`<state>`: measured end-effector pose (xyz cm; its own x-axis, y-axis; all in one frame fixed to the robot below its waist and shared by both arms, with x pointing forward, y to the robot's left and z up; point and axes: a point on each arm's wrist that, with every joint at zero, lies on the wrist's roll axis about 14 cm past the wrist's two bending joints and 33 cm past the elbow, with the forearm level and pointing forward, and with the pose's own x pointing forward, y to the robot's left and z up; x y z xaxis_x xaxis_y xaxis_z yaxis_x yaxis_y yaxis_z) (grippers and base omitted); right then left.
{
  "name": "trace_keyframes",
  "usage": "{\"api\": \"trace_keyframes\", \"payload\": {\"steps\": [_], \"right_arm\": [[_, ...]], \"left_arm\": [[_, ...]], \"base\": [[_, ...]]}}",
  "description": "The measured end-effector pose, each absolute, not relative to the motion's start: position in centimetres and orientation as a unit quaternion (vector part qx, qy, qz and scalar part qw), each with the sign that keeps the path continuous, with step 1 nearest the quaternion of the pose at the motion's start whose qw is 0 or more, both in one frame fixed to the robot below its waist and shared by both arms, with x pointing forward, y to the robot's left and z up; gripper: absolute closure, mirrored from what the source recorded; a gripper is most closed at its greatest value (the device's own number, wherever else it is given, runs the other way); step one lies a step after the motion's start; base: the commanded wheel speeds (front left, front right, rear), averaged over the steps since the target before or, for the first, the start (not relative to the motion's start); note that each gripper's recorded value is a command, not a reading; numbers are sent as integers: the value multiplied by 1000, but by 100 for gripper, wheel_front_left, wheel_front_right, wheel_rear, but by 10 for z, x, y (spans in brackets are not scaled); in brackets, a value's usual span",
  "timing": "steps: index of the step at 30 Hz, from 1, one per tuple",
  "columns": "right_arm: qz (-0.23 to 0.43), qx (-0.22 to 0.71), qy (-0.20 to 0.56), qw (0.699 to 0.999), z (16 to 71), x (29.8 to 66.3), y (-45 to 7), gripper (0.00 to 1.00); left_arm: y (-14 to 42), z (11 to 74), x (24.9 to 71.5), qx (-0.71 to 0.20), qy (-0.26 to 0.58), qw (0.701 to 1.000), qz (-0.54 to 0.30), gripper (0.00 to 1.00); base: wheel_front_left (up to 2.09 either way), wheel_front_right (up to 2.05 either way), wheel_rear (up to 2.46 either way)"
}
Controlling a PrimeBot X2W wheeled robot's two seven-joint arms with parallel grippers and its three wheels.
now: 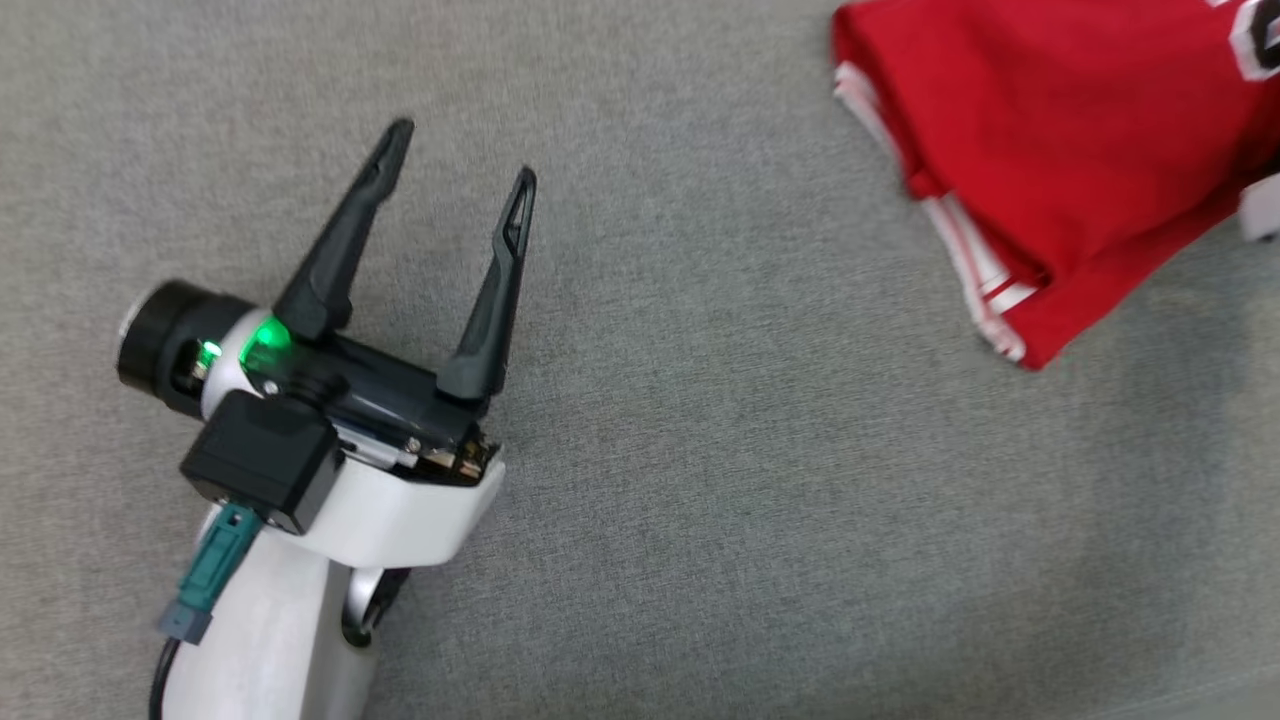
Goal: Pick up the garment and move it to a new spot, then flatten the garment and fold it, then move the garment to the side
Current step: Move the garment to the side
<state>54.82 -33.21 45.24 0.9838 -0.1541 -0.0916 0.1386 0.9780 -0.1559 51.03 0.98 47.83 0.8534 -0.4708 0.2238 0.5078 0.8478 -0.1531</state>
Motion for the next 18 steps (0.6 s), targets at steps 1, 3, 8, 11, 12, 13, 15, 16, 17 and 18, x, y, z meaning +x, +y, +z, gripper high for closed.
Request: {"api": "trace_keyframes", "payload": {"steps": [1, 3, 8, 11, 12, 13, 15, 16, 17, 18], "right_arm": [[-82, -82, 51, 992, 451, 551, -339, 100], [-88, -91, 53, 991, 449, 554, -344, 100], [-130, -128, 56, 982, 447, 555, -377, 100], [-151, -149, 59, 976, 449, 551, -393, 100], [-153, -156, 60, 974, 450, 550, -395, 100], [-156, -160, 58, 973, 451, 550, -396, 100], [-147, -174, 60, 972, 451, 552, -393, 100], [-147, -176, 58, 972, 451, 552, -392, 100], [-145, -184, 59, 970, 452, 553, -392, 100], [-143, -191, 61, 969, 451, 553, -393, 100]], "left_arm": [[10, 476, 514, -102, -91, 957, -256, 0], [10, 474, 518, -101, -93, 957, -257, 0], [11, 463, 531, -100, -91, 956, -260, 0], [7, 460, 535, -105, -92, 955, -263, 0], [5, 458, 535, -107, -90, 954, -264, 0], [4, 456, 535, -108, -88, 954, -266, 0], [1, 452, 536, -110, -84, 953, -270, 0], [-1, 450, 536, -111, -81, 952, -272, 0], [-2, 448, 536, -112, -80, 952, -274, 0], [-3, 447, 536, -112, -79, 952, -275, 0]], "base": [[0, 0, 0], [0, 0, 0], [0, 0, 0], [0, 0, 0], [0, 0, 0], [0, 0, 0], [0, 0, 0], [0, 0, 0], [0, 0, 0], [0, 0, 0]]}}
